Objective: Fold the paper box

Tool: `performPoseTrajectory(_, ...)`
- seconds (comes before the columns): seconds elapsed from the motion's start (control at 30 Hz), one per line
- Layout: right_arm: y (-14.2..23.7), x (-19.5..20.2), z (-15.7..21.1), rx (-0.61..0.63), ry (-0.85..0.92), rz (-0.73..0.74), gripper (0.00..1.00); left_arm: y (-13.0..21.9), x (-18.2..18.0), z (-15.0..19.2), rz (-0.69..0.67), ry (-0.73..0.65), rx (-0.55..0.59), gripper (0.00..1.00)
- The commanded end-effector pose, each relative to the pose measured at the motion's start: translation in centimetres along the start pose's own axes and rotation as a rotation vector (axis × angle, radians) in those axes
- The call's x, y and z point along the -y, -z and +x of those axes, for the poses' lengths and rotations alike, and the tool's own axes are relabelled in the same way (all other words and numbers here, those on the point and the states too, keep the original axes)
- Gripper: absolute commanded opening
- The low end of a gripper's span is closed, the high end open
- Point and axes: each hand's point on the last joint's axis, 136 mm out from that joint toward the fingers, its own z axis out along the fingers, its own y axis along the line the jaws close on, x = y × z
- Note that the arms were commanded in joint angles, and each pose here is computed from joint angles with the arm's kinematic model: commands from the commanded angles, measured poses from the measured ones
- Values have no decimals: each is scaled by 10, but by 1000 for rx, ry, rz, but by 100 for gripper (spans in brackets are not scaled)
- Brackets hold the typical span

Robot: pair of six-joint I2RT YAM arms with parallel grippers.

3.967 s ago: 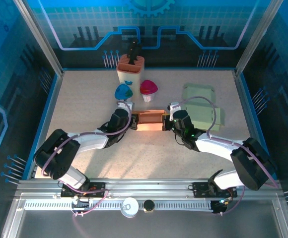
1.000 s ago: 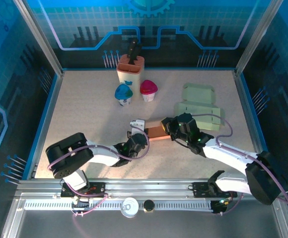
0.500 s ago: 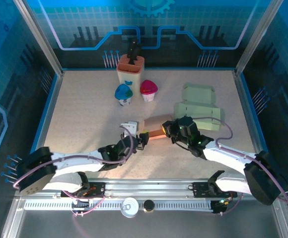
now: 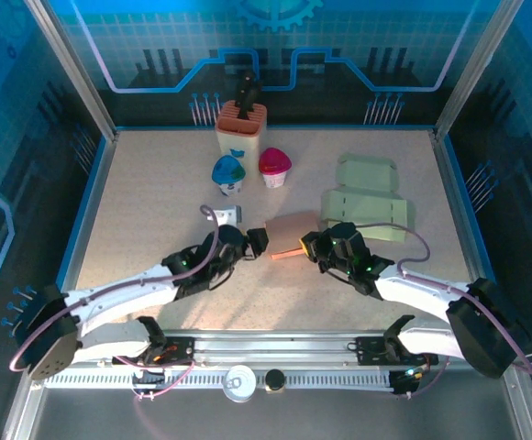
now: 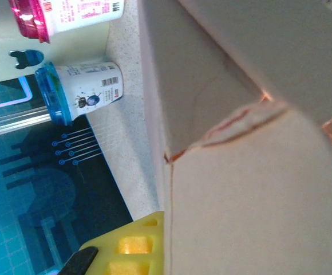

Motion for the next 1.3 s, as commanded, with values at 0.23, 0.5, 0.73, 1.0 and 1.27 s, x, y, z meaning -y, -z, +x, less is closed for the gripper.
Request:
performPoseTrajectory(0.23, 4, 36, -5, 8, -28, 58, 23, -63, -6, 35, 25, 34, -254, 58)
performPoseTrajectory(0.5, 5, 50, -11, 2, -40, 91, 28, -90, 0, 45, 44, 15, -291, 55)
performPoseTrajectory(0.73, 8, 53, -10, -11, -15, 104, 38, -98, -5, 56, 38, 15, -310, 44)
performPoseTrajectory(1.0, 32, 40, -12, -37, 249, 173, 65, -97, -10, 61, 42, 22, -305, 34)
performPoseTrajectory(1.27, 69, 29, -51, -4, 522, 166, 72, -95, -11, 62, 52, 13, -298, 31)
